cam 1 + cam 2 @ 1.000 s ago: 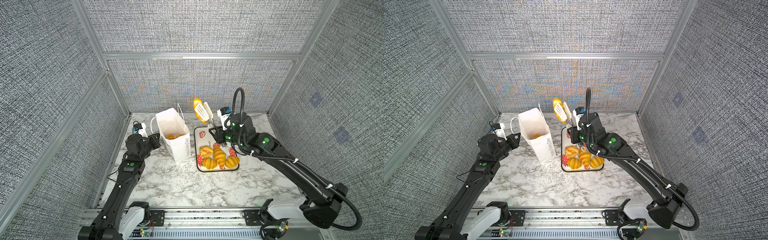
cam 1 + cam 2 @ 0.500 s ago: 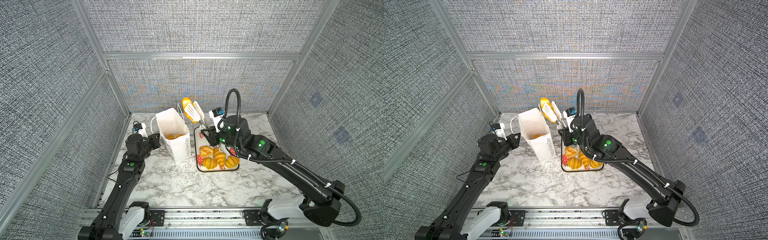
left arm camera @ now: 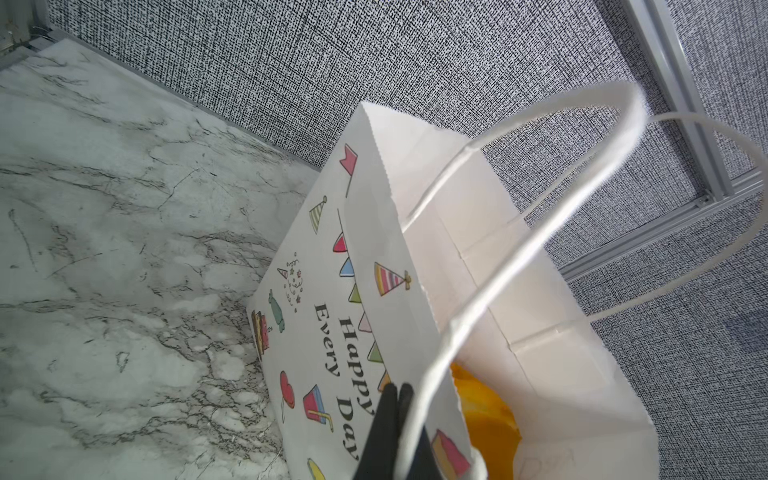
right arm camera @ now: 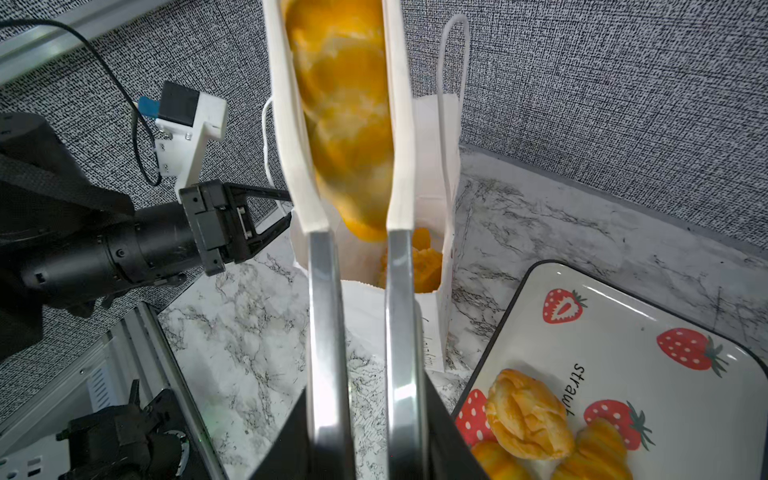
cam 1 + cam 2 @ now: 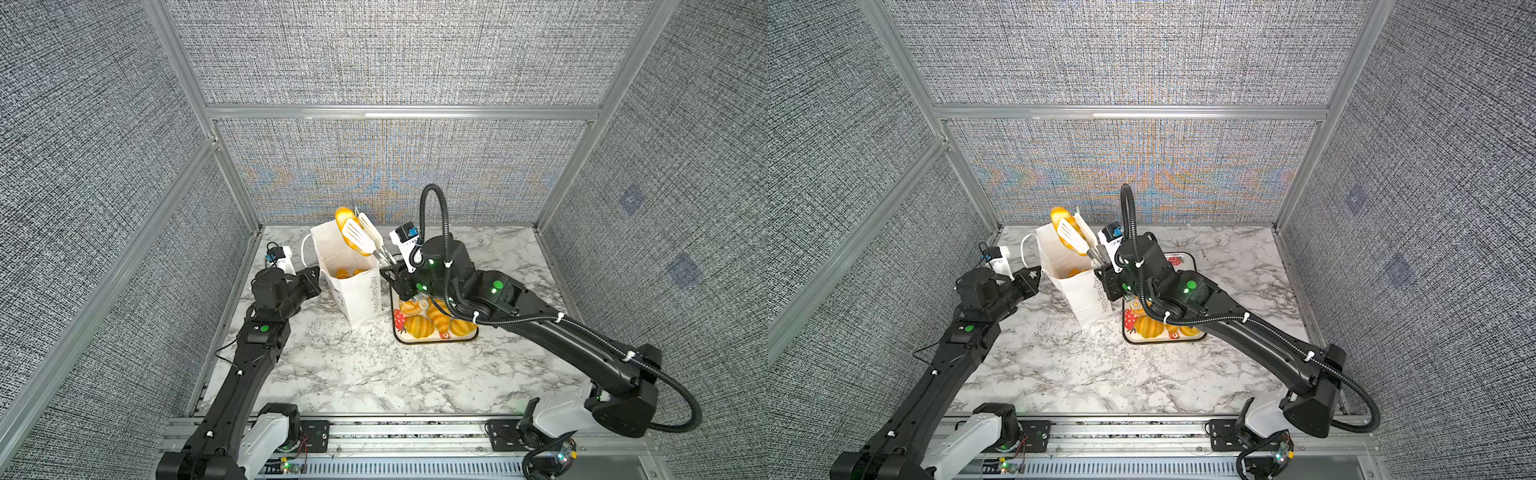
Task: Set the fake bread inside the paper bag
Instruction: 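Carry the twisted roll with the right tongs over the bag opening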
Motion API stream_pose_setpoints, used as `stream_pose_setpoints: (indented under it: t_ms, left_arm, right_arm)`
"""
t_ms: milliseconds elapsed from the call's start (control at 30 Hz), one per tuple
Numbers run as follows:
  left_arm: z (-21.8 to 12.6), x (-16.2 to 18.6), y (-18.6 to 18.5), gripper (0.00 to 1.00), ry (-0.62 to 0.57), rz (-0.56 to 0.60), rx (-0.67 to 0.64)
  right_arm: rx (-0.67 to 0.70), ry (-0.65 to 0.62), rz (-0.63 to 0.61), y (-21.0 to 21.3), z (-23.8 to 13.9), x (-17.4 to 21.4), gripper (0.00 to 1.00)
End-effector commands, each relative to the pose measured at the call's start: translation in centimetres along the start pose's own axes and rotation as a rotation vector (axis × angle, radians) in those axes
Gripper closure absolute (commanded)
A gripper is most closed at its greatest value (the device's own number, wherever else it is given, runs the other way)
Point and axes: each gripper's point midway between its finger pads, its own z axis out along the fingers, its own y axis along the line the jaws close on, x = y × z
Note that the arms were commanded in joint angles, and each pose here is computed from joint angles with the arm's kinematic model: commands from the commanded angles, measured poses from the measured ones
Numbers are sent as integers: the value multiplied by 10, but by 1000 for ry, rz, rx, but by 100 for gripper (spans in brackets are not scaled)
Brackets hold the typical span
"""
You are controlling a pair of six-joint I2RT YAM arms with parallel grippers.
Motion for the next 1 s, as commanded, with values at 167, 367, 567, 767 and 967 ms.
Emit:
stream_pose_setpoints:
  t_ms: [167,367,567,767,967]
  left_arm:
    - [1,5,1,100,19,3,1]
    - [2,5,2,100,20,2,-1]
    - [3,7,3,100,24,1,-3]
    - [3,8,5,100,25,1,-6]
    - [3,9,5,100,26,-1,-6]
  right_arm:
    - [-18,-17,-11,9,13,-4,68]
    - [-5,18,-16,6,23,7,68]
    - [10,53,-11,3,32,18,68]
    - [16,75,-4,2,37,27,68]
    - [35,101,4,-3,41,38,67]
